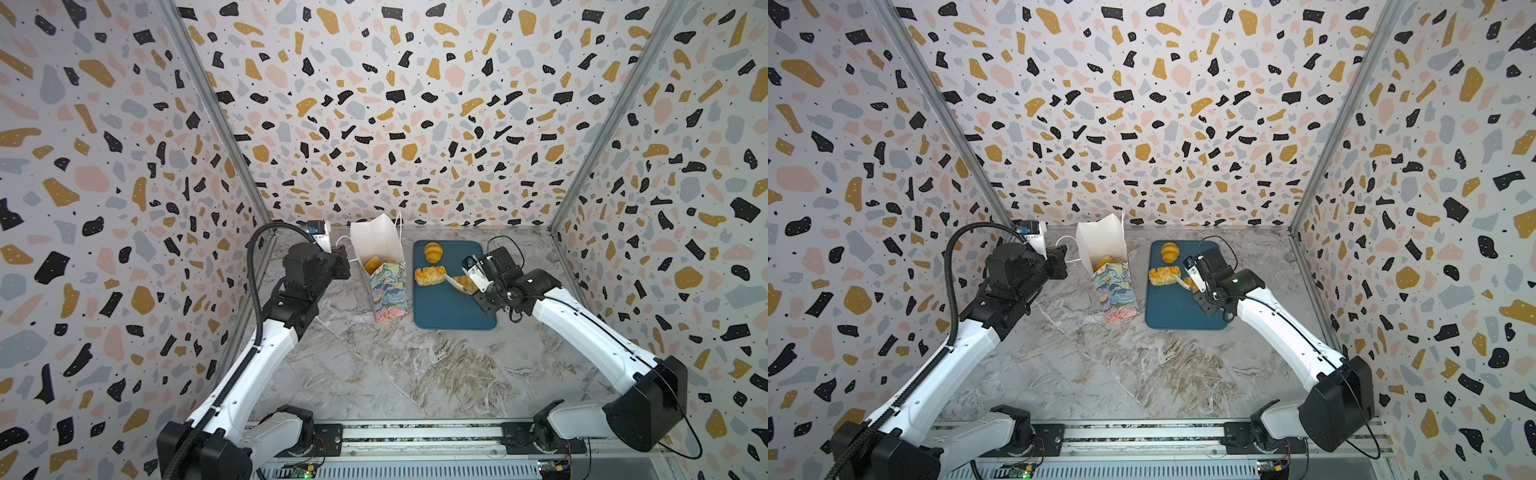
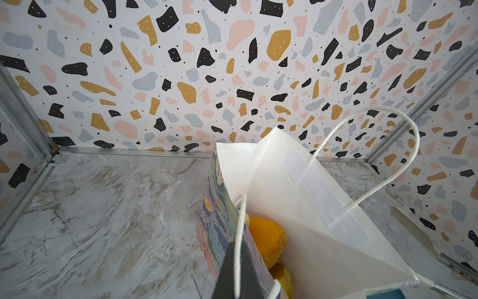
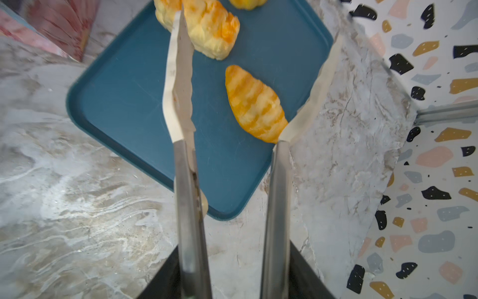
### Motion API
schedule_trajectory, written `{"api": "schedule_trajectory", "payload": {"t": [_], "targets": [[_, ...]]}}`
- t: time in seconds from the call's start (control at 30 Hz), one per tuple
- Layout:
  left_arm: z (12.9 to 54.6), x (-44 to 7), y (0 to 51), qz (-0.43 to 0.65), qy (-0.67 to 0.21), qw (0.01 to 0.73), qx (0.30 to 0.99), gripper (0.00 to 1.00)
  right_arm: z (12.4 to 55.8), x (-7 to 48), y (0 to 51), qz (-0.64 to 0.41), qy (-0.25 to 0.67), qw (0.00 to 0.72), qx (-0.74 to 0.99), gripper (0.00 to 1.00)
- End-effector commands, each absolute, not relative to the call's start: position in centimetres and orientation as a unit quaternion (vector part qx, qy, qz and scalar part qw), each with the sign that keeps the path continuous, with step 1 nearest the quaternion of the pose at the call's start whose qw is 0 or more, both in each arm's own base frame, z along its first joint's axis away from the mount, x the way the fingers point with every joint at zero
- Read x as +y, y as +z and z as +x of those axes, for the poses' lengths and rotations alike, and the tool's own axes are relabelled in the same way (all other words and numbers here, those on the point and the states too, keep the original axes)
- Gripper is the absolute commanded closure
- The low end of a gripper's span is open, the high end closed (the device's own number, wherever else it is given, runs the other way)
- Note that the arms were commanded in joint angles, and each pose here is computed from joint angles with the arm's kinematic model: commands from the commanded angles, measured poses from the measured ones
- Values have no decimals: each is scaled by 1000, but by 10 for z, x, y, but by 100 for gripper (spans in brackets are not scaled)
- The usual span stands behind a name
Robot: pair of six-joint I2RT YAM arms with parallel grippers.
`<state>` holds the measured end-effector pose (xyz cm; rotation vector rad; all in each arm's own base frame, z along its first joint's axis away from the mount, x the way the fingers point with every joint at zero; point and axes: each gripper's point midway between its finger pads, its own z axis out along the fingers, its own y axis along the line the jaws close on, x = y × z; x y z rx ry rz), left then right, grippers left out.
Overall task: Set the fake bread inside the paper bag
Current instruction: 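Lower the open tongs around the striped croissant with the right gripper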
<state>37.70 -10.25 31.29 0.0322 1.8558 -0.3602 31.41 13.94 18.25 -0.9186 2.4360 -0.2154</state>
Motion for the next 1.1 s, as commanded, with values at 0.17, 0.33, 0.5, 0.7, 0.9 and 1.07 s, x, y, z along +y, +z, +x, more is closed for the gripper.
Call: {"api": "schedule_trajectory", "payload": {"t": [0.17, 0.33, 0.5, 0.7, 0.9, 1.07], "targets": [[377, -102, 313, 21, -146, 591, 793, 100, 323, 123, 180, -330, -129, 241, 904, 46], [376, -103, 314, 22, -147, 592, 792, 100, 325, 120, 161, -332, -133, 210, 910, 46], [377, -104, 313, 23, -147, 592, 792, 100, 329, 117, 154, -329, -126, 212, 912, 46], [377, -104, 312, 23, -147, 590, 794, 100, 345, 110, 153, -319, -113, 231, 912, 46], [377, -105, 311, 24, -148, 588, 795, 100, 351, 114, 149, -321, -69, 240, 914, 46], [379, -105, 308, 23, -148, 585, 797, 100, 349, 124, 141, -342, -26, 253, 904, 48]]}}
